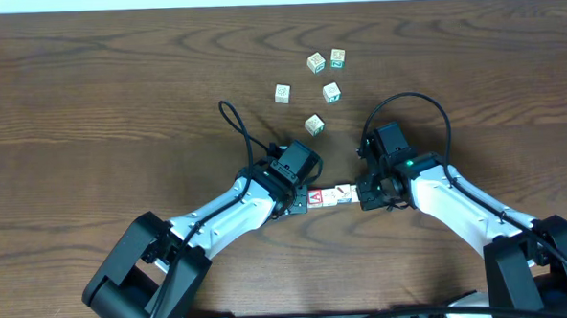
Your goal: Lift 5 blocks
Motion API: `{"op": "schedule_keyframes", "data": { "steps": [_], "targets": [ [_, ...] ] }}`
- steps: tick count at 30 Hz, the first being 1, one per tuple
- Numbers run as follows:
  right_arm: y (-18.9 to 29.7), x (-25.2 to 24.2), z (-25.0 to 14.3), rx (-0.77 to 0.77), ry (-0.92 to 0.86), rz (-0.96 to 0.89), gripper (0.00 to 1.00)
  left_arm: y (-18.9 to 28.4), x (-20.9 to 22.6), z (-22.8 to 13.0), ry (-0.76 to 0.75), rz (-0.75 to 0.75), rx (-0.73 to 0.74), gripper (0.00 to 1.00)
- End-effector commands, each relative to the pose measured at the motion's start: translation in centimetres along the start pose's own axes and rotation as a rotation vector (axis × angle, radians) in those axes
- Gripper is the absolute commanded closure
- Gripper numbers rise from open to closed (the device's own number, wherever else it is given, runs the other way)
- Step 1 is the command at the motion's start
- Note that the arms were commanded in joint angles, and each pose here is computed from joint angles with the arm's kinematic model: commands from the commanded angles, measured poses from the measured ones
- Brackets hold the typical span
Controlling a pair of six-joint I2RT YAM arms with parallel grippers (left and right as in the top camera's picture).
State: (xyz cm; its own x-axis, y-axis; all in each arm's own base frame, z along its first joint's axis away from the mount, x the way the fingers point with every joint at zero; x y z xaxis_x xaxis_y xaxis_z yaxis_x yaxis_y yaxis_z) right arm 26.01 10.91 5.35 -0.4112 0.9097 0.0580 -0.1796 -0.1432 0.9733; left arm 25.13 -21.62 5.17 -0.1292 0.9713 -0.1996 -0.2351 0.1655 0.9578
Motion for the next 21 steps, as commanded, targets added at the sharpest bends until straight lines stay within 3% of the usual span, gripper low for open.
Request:
{"op": "schedule_keyframes", "data": {
  "steps": [1,21],
  "targets": [
    [0.22,-0.04,0.80,-0.018,-0.014,-0.019,0.99,-0.22,0.37,-0.60,-0.014,0.006,0.016,0.93],
    [-0.15,0.71,1.00,-0.022,-0.039,0.046,0.99,-0.23,-0.43,-0.62,-0.009,-0.047,0.028,0.92]
  ]
}}
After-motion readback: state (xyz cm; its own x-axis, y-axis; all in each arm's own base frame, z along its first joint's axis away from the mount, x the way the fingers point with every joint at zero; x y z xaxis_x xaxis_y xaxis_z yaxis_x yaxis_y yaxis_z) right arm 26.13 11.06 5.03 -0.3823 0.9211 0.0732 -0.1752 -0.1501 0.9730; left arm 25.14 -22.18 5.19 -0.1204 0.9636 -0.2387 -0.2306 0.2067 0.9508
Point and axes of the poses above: each gripper's point midway between its finger pads, its own y axis back along the fingers, its own x axis along the line the jaws close on, z = x × y, the point moved 5 cm from there along y, back along the fingers, and after that the axes turned 14 degrees about y, right-handed, at the moved point
